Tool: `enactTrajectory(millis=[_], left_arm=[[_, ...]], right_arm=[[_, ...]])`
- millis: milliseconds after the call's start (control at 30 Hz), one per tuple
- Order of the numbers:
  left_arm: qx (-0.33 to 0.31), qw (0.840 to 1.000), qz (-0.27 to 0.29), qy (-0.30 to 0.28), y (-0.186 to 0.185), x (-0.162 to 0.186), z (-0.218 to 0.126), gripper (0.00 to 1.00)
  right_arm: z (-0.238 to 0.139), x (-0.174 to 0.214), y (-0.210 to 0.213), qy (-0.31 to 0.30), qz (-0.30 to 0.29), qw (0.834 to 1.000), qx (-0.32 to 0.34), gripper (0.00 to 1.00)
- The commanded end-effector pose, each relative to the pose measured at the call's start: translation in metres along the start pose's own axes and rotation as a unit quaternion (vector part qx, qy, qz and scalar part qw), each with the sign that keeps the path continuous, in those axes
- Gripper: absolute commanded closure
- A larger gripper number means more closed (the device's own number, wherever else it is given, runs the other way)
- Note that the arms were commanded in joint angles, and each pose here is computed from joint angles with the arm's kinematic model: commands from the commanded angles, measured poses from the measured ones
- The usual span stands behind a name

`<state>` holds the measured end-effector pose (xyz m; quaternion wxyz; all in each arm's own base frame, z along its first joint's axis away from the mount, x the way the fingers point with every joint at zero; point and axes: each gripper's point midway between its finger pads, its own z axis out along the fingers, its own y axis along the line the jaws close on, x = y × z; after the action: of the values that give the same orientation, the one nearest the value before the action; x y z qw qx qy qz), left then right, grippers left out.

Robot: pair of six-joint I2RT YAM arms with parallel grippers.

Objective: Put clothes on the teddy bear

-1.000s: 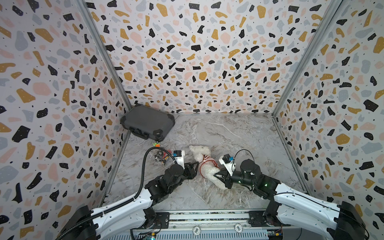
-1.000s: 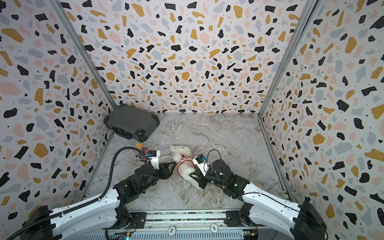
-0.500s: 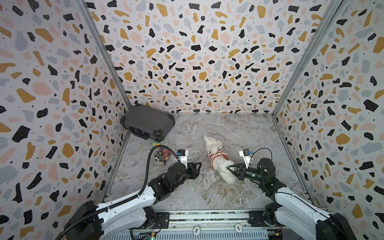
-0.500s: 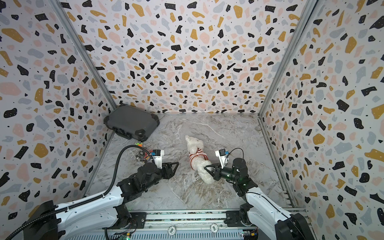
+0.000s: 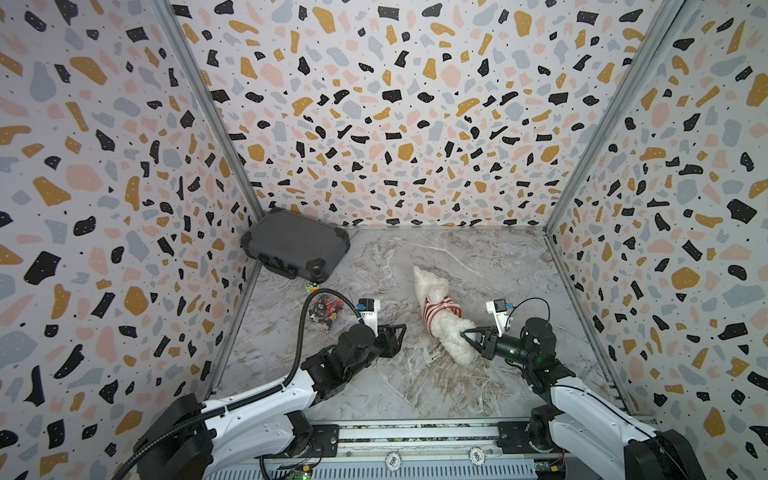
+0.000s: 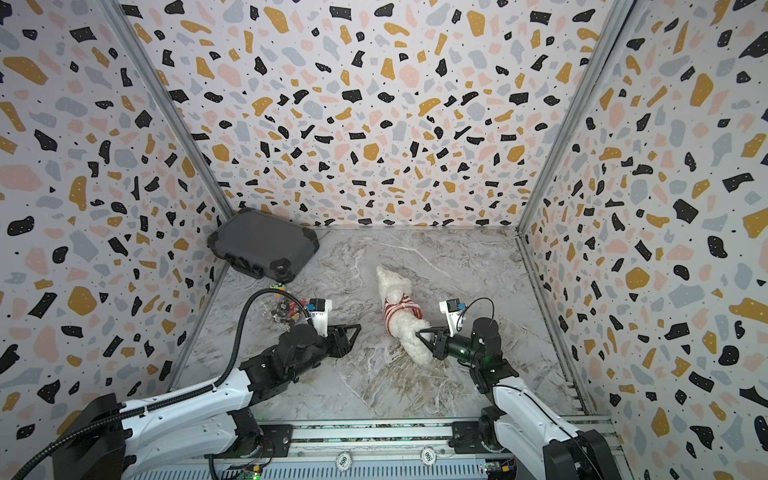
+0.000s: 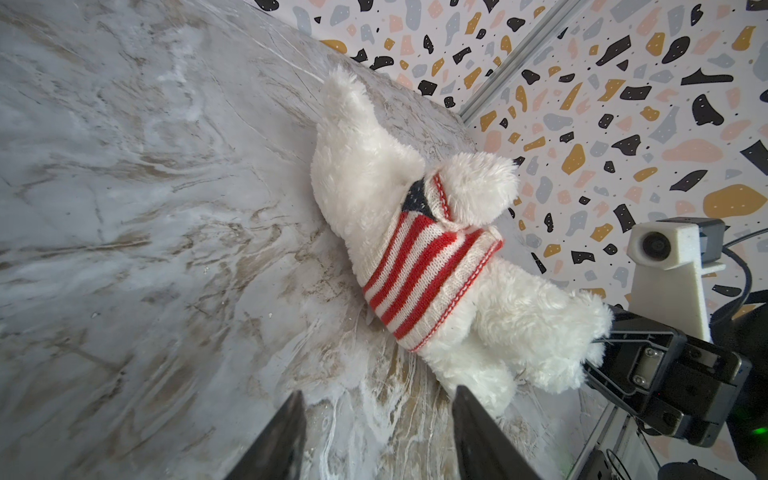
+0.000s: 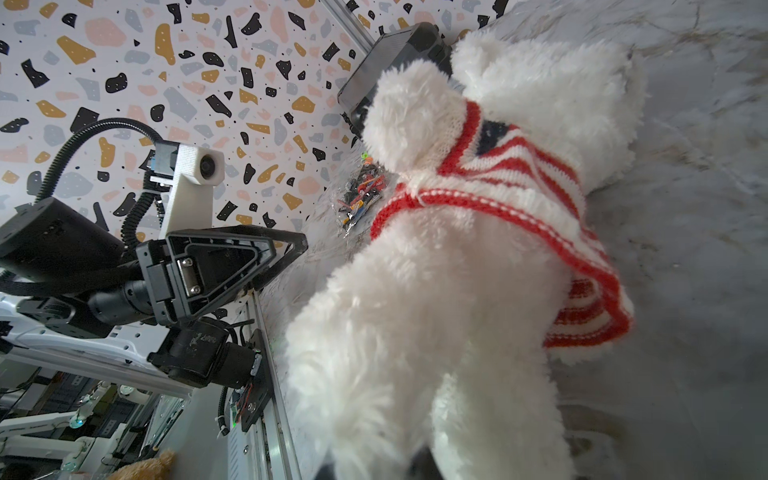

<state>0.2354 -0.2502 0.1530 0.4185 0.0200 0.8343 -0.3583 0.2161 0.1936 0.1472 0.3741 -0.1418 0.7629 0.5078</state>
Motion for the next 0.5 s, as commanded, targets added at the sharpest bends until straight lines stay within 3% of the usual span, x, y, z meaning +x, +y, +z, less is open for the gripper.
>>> enactTrajectory(millis=[0, 200, 467], left_arm=[[0.033, 0.999, 0.005, -0.023, -0.020, -0.016, -0.001, 0.43], [0.042, 0.999, 0.004, -0.025, -0.027, -0.019, -0.001, 0.44], [0.056, 0.998, -0.001, -0.014, -0.037, -0.014, 0.011, 0.42]], right_arm=[[0.004, -0.005, 0.008, 0.005, -0.043, 0.999, 0.009, 1.00], [0.021, 0.018, 0.023, 0.039, -0.072, 0.997, 0.006, 1.00], [0.025, 0.030, 0.026, 0.044, -0.069, 0.997, 0.001, 1.00]])
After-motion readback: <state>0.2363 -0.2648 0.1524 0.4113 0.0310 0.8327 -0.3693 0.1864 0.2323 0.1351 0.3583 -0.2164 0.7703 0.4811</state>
